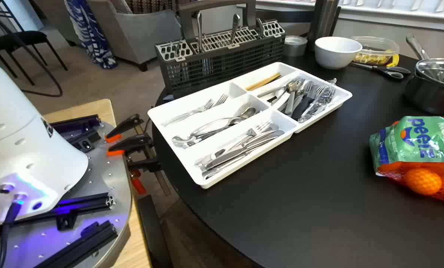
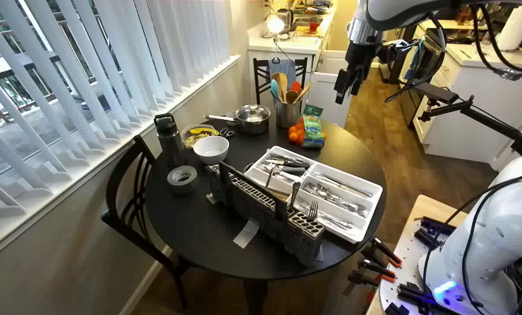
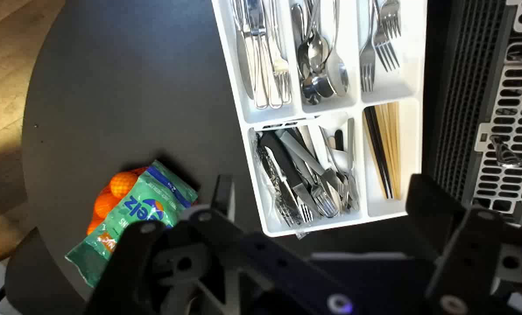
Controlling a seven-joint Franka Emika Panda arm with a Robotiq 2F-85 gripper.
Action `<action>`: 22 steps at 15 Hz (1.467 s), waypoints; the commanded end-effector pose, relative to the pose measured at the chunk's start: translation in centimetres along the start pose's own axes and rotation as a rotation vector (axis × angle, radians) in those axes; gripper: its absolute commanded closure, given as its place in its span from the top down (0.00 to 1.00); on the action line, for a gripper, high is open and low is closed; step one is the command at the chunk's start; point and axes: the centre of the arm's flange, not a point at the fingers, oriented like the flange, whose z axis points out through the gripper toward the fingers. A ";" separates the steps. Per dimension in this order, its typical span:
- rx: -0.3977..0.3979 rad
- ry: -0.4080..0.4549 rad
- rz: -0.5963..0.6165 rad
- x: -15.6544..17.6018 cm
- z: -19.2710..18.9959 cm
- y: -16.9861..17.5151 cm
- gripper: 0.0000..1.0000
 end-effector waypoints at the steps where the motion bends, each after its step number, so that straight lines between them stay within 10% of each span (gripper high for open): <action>1: 0.000 0.000 0.000 0.0 0.0 0.0 1.00; 7: -0.010 -0.006 -0.021 0.1 -0.1 -0.1 1.00; 21: 0.012 -0.152 -0.757 -1.6 4.8 -10.7 1.00; 22: 0.036 -0.122 -0.662 -1.1 4.1 -10.3 1.00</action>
